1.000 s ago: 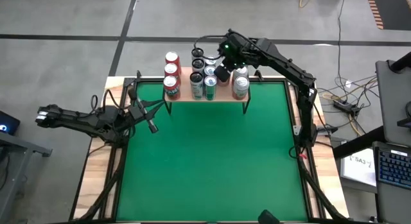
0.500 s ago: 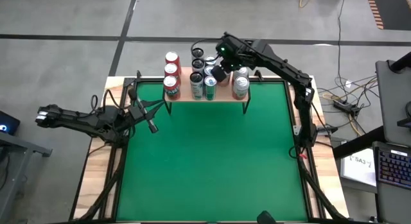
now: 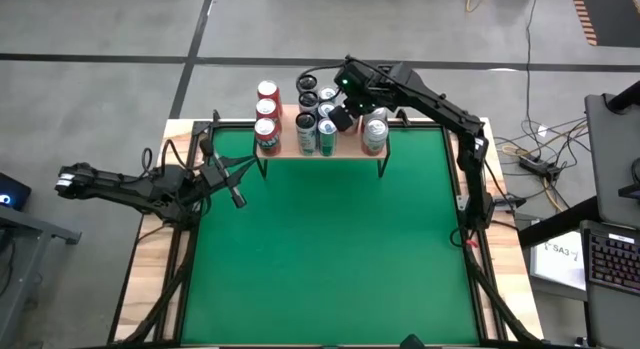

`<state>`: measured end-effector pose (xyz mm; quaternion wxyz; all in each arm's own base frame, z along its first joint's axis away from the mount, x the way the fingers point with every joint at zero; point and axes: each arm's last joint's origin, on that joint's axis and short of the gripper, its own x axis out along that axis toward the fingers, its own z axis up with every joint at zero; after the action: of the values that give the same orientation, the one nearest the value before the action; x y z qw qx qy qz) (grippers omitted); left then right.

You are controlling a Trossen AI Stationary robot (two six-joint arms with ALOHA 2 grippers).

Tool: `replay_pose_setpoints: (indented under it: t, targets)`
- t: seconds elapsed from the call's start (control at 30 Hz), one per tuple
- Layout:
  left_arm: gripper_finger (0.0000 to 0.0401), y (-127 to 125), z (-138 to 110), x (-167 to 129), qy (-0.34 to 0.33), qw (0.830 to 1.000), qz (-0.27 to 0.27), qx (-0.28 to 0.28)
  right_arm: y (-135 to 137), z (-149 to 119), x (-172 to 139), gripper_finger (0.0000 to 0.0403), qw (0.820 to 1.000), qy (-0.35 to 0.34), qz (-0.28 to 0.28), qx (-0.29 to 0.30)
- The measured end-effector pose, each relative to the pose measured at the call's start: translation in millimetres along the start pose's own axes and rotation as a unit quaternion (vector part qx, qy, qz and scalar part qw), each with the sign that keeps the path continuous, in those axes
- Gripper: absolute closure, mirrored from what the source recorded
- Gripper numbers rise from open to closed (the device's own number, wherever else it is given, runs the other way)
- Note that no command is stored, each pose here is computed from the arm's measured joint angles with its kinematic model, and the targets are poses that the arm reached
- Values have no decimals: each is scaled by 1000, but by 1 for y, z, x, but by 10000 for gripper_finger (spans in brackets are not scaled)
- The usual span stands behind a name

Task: Place canned beverage on shelf
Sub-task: Adjust the white orange soda can on the shelf

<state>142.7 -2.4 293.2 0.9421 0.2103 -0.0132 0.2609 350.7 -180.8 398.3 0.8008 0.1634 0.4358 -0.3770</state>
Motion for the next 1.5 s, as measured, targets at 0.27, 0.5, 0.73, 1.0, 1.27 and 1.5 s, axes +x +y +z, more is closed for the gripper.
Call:
replay_pose_setpoints:
  t: [0.27,0.5,0.73,1.0,1.27,1.5]
  targets:
    - [388,0,0,0,0,1000,0,0,7,-2,-2,394,1000,1,10,1]
    - [388,0,0,0,0,1000,0,0,8,-5,-3,394,1000,14,9,7]
    - [388,0,0,0,0,1000,0,0,13,-9,-6,394,1000,20,11,0]
    - [388,0,0,0,0,1000,0,0,16,-12,-14,394,999,22,29,2]
    - [388,0,0,0,-1,1000,0,-1,15,-11,-16,394,999,18,28,1]
    - [388,0,0,0,-1,1000,0,-1,15,-8,-15,394,1000,-4,7,-8]
